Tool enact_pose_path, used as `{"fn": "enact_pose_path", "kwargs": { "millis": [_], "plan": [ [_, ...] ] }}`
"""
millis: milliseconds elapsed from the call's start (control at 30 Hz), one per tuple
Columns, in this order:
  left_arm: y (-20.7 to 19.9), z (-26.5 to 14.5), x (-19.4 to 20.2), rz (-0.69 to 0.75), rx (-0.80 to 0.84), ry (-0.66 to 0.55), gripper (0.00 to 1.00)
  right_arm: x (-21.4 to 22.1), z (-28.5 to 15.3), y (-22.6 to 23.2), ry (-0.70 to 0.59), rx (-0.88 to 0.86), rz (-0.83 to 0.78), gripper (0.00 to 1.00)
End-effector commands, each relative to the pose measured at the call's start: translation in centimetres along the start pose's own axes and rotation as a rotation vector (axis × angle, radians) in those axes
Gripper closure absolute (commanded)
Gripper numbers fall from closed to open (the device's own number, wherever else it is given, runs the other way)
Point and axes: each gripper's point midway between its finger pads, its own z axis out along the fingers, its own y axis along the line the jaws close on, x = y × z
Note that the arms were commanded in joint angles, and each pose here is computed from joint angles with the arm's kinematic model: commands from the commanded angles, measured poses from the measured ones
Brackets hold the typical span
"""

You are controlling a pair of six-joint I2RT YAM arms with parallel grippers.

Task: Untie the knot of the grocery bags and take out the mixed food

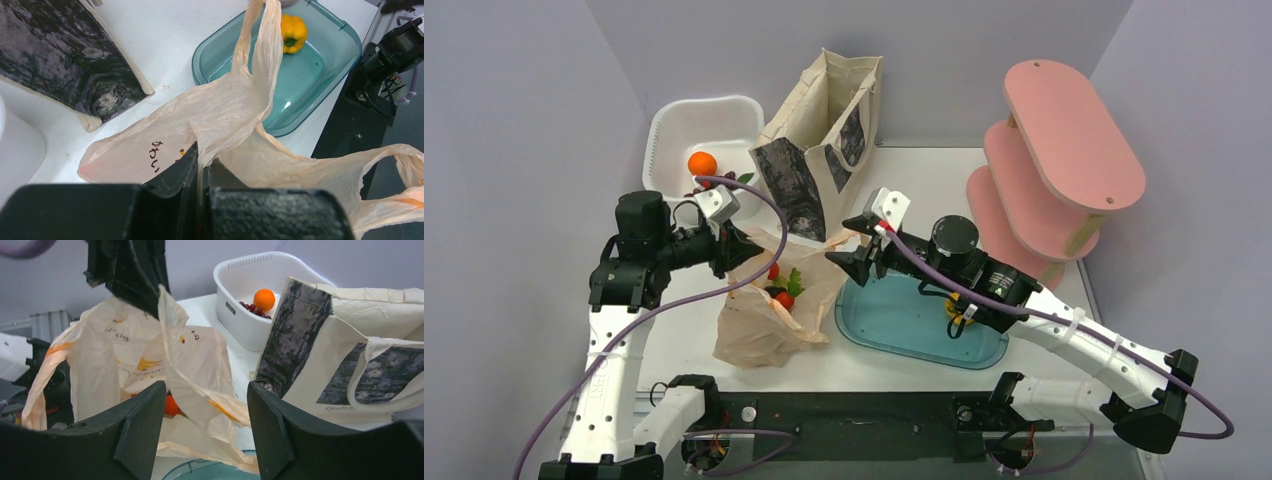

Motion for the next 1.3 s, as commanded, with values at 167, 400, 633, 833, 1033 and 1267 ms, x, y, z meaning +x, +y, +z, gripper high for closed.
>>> {"fn": "enact_pose_path", "kwargs": {
  "millis": [167, 400, 633, 833, 1033, 1267],
  "plan": [
    [-0.2, -0.4, -3.6, 0.048, 0.014, -0.096, 1.00, 2.9, 2.8, 2.3, 0.056, -0.085, -0.172, 0.37],
    [-1.7, -0.6, -3.5, 0.091, 0.083, -0.106, 1.00, 6.5, 8.1, 1.4, 0.140, -0.095, -0.293, 0.30],
    [-2.6, -0.8, -3.4, 0.133, 0.137, -0.106, 1.00, 8.5, 12.4, -0.4, 0.158, -0.071, -0.287, 0.37],
    [2.7, -1.2, -5.2, 0.166, -0.124, -0.082, 0.71, 5.9, 13.2, -2.5, 0.119, -0.058, 0.073, 1.00],
    [0.5, -4.6, -12.5, 0.294, -0.172, -0.251, 0.55, 4.8, 12.5, -3.7, 0.096, 0.004, 0.426, 1.00],
    [-4.6, -3.8, -13.6, 0.251, 0.003, -0.269, 0.55, 6.7, 12.9, -4.2, 0.132, 0.022, 0.579, 1.00]
  ]
}}
